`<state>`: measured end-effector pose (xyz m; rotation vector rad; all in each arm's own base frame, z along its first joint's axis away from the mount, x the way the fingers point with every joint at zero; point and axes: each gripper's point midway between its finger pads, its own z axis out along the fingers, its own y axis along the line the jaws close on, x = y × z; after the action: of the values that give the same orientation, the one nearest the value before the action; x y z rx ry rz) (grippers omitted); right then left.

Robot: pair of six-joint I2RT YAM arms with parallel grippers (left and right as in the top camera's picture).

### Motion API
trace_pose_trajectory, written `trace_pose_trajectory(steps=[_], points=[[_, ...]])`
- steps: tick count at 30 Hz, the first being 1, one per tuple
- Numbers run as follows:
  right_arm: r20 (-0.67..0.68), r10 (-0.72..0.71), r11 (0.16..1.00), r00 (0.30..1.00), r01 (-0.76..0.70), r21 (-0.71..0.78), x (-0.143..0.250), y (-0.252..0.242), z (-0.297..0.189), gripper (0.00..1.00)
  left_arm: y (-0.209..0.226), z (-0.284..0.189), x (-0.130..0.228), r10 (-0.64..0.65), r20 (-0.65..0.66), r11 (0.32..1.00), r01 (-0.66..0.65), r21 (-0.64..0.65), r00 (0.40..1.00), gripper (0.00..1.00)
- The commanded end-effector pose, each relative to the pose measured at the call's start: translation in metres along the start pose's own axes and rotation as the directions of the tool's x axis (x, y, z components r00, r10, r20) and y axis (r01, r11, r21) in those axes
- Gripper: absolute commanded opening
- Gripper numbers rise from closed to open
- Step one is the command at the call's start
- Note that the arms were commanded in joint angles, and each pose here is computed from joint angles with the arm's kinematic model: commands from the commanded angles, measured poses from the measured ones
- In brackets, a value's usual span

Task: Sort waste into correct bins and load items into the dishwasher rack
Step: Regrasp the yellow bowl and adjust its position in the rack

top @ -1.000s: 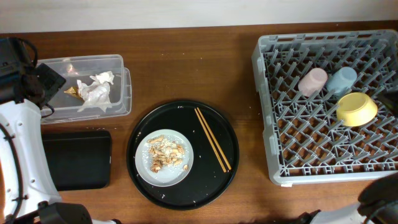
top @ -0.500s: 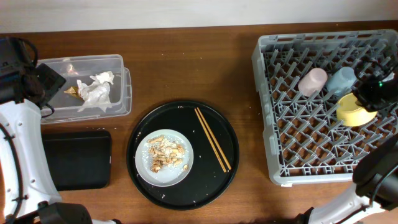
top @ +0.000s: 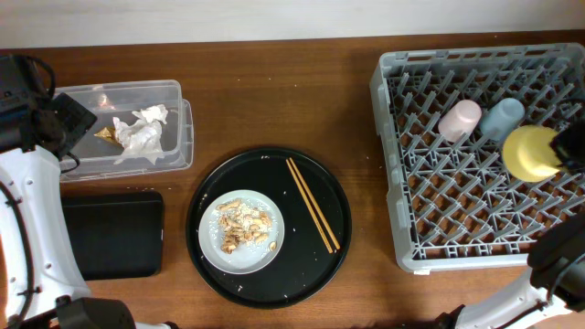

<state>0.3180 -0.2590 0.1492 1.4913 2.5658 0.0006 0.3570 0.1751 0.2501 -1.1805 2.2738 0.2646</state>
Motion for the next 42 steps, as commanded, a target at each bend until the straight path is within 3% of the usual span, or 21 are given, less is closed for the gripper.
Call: trace_pose_trajectory(steps=[1,14,18,24,30,42], points=[[0.096,0.026,0.994,0.995,-0.035,0.102,-0.020,-0.021,-0.026,0.04,0.002,-0.006,-0.006,-0.016,0.024,1.000,0.016,0.003,1.000,0.99],[0.072,0.018,1.000,0.997,-0.018,-0.005,-0.016,0.001,-0.032,0.04,0.002,-0.006,-0.006,-0.016,0.024,1.000,0.016,0.003,1.000,0.99],[0.063,-0.098,0.995,0.993,0.100,-0.024,-0.007,0.024,-0.031,0.04,0.002,-0.006,-0.006,-0.016,0.024,1.000,0.016,0.003,1.000,0.99],[-0.019,-0.170,0.985,0.985,0.170,0.003,0.021,0.040,-0.007,0.04,0.002,-0.006,-0.006,-0.016,0.024,1.000,0.016,0.003,1.000,0.99],[-0.100,-0.149,0.988,0.984,0.153,0.032,0.043,0.029,0.028,0.04,0.002,-0.006,-0.006,-0.016,0.024,1.000,0.016,0.003,1.000,0.99],[-0.027,-0.153,0.986,0.988,0.154,0.063,0.020,0.030,0.045,0.04,0.002,-0.006,-0.006,-0.016,0.024,1.000,0.016,0.003,1.000,0.99]])
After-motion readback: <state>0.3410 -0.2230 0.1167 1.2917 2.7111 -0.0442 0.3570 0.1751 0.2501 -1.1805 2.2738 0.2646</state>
